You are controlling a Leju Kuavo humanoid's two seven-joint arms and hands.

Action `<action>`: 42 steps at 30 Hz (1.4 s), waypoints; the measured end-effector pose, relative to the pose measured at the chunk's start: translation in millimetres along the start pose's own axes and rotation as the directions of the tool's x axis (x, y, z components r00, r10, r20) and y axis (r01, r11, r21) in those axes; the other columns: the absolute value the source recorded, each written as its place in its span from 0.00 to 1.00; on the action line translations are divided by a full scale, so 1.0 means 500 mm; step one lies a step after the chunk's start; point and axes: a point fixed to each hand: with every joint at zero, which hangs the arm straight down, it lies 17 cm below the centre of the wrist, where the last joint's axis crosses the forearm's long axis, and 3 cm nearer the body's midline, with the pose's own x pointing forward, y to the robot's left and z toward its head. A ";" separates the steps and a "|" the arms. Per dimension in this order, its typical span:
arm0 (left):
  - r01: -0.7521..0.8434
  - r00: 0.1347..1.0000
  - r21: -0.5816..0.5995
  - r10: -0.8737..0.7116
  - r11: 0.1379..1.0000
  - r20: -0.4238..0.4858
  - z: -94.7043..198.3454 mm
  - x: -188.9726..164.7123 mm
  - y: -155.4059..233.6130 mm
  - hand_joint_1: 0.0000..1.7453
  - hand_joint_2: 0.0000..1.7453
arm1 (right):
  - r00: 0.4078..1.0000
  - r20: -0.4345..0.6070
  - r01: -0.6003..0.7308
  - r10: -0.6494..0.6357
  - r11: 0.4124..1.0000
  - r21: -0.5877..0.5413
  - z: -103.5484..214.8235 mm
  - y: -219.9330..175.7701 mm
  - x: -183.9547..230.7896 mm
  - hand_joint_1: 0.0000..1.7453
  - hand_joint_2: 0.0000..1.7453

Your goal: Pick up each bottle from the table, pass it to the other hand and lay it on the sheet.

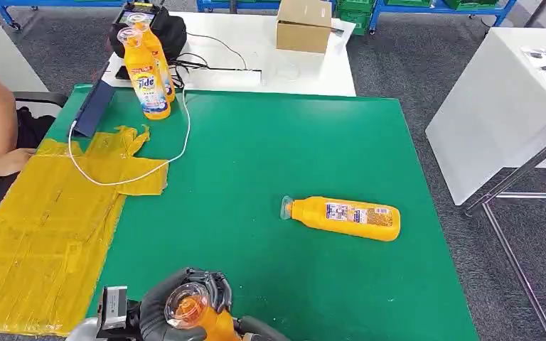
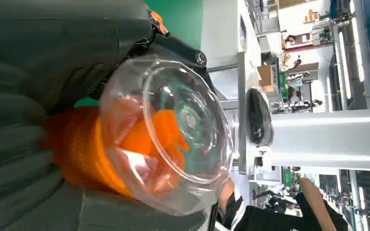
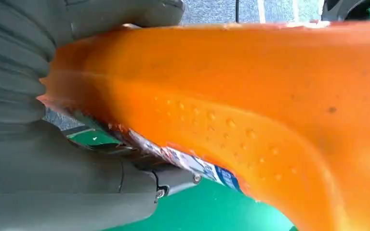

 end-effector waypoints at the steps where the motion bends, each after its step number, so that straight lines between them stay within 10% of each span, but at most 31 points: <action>1: 0.001 1.000 0.000 -0.001 1.000 0.001 0.000 0.000 0.000 1.00 1.00 | 1.000 0.000 0.000 0.000 1.000 0.000 0.000 0.000 0.000 1.00 1.00; 17: 0.014 1.000 0.001 -0.014 1.000 0.007 0.000 0.001 0.001 1.00 1.00 | 1.000 -0.001 0.000 0.000 1.000 -0.008 -0.001 -0.002 0.000 1.00 1.00; 18: 0.014 1.000 0.003 -0.014 1.000 0.008 0.000 0.001 0.001 1.00 1.00 | 1.000 0.000 -0.001 0.001 1.000 -0.015 -0.001 -0.005 0.000 0.06 1.00; 19: 0.015 1.000 0.004 -0.015 1.000 0.008 0.000 0.001 0.000 1.00 1.00 | 1.000 0.000 -0.001 0.001 1.000 -0.023 -0.001 -0.006 0.000 0.00 1.00; 23: 0.082 0.997 0.051 -0.082 0.995 -0.012 0.006 -0.012 0.010 1.00 1.00 | 0.999 -0.010 -0.051 0.050 0.994 -0.095 0.000 -0.031 0.003 0.00 1.00; 24: 0.124 0.992 0.075 -0.123 0.989 -0.019 0.008 -0.015 0.019 1.00 1.00 | 0.998 -0.007 -0.067 0.066 0.991 -0.120 0.001 -0.041 0.010 0.00 0.00; 42: 0.608 0.744 0.485 -0.664 0.629 -0.072 0.061 0.210 0.215 1.00 1.00 | 0.961 0.093 -0.184 0.260 0.854 -0.488 0.182 -0.211 0.201 0.00 0.00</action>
